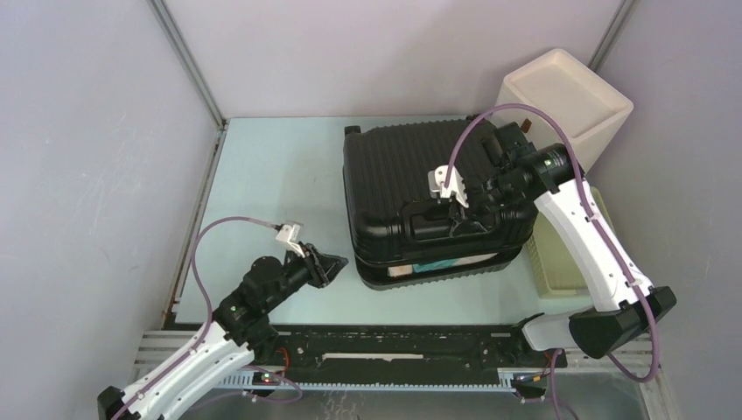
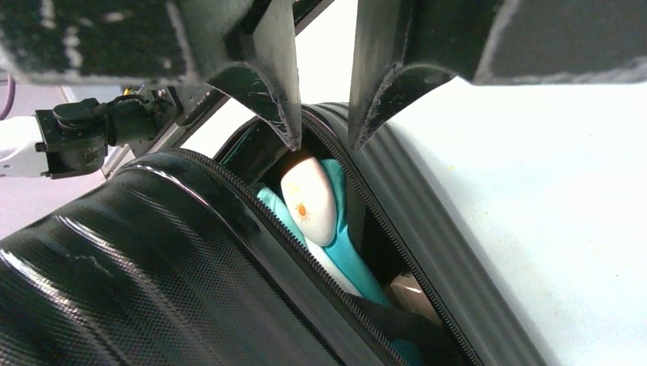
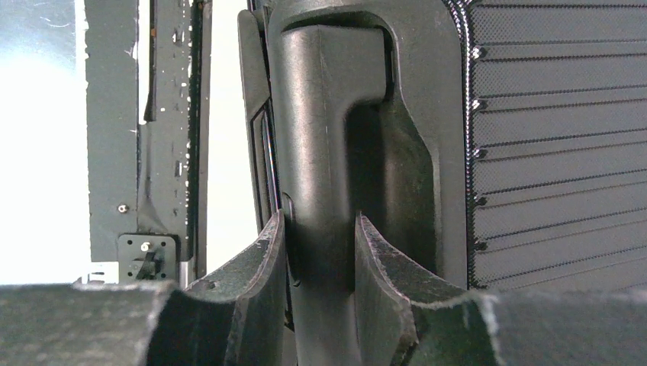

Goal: Open, take out, and arrange the luggage
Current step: Open the luggage at the center of the board.

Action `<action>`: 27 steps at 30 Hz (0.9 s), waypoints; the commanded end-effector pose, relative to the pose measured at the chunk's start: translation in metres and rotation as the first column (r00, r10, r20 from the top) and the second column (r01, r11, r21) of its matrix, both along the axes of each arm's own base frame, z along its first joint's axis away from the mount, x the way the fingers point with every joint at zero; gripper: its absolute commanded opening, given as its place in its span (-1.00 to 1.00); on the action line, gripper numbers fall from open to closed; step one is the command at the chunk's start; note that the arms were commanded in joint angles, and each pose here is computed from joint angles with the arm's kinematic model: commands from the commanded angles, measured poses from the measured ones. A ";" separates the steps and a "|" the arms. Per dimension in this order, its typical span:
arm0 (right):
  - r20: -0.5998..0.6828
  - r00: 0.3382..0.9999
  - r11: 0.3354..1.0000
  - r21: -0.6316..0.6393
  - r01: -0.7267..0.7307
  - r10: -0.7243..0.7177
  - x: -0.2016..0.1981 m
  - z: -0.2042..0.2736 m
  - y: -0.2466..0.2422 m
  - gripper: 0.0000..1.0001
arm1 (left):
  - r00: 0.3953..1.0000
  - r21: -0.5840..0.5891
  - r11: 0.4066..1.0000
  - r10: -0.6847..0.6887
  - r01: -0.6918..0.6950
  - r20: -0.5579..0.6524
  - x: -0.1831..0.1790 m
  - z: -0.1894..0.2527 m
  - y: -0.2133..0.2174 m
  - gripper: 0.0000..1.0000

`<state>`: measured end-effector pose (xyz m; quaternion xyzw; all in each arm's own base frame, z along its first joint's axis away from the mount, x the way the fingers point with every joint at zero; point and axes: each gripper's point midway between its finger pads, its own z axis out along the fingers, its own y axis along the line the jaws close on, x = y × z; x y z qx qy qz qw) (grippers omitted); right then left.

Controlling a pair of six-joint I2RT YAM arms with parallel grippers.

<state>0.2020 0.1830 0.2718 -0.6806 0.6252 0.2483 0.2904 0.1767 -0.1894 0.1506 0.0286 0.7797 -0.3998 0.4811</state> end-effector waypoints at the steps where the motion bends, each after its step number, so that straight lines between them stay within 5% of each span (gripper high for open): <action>1: 0.029 0.999 0.996 0.089 0.014 -0.017 -0.004 0.039 0.005 -1.00 | 1.000 -0.038 0.999 -0.003 0.003 0.006 0.006 -0.003 -0.008 -0.36; 16: 0.029 0.996 0.988 0.138 0.074 -0.078 0.006 0.066 0.011 -1.00 | 0.990 -0.328 0.936 -0.105 0.130 0.092 0.027 0.076 -0.060 -0.40; 22: 0.021 0.988 0.971 0.190 0.146 -0.153 0.008 0.082 0.011 -0.06 | 0.983 -0.464 0.870 -0.111 0.167 0.147 0.024 0.119 -0.063 -0.32; 27: 0.063 0.980 0.960 0.224 0.169 -0.188 -0.003 0.099 0.003 0.32 | 0.973 -0.507 0.834 -0.147 0.219 0.178 0.021 0.147 -0.070 -0.25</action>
